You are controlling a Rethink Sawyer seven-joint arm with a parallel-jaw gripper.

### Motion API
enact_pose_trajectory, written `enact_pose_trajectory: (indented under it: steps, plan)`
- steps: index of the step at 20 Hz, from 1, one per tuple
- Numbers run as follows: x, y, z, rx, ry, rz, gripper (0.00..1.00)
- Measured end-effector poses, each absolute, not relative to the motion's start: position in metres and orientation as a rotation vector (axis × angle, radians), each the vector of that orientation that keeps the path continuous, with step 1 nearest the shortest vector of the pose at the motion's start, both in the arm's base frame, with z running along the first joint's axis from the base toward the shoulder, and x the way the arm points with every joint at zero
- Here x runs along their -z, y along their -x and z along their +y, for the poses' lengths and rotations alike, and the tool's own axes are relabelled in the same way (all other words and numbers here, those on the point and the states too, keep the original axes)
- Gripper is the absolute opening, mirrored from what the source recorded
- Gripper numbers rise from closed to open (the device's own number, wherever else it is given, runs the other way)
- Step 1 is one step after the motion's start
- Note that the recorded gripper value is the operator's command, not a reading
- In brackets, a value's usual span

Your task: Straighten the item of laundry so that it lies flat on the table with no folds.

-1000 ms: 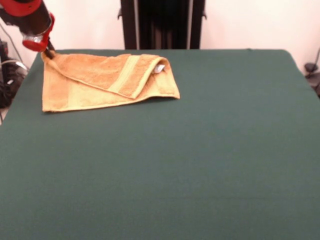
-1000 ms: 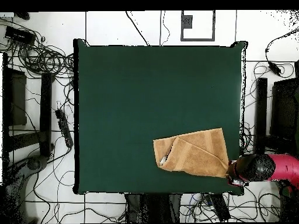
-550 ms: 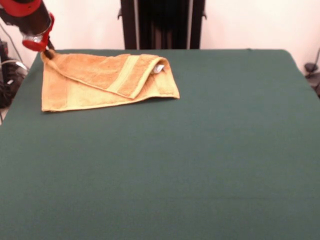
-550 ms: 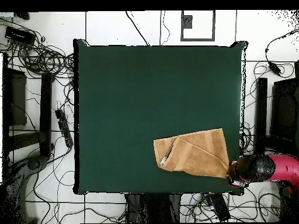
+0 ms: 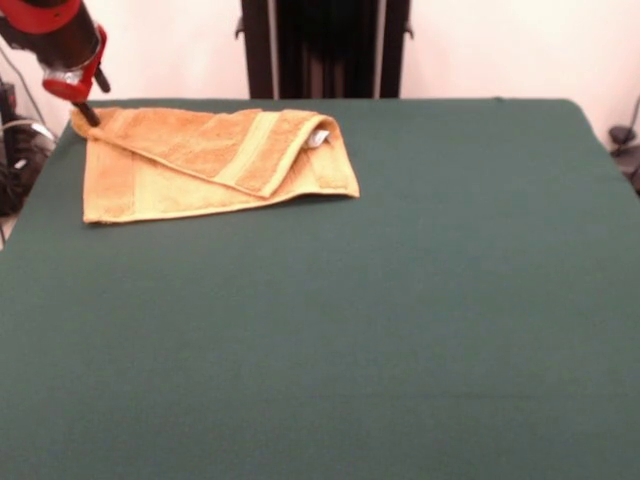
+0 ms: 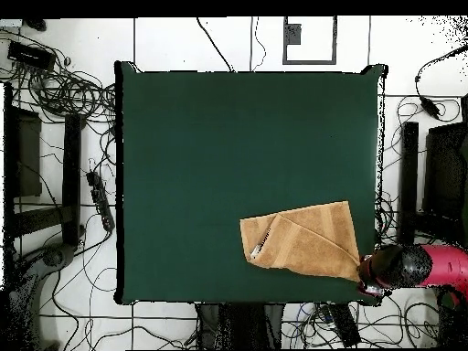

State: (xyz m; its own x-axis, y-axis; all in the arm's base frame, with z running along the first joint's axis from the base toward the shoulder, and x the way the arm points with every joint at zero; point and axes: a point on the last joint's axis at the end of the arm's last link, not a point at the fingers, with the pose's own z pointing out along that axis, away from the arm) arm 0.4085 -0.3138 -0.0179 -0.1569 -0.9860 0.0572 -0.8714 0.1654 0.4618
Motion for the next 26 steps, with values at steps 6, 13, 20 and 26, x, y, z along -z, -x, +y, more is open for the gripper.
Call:
enact_pose_trajectory:
  steps: [6,13,20,26]
  plan:
    - [0.013,-0.410,-0.318,0.447,-1.763,-2.107,1.00]
    - [-0.018,-0.423,-0.312,0.530,-1.719,-2.200,1.00]
    - [-0.065,-0.452,-0.267,0.712,-1.747,-2.329,1.00]
    - [-0.082,-0.479,-0.236,0.713,-1.822,-2.452,1.00]
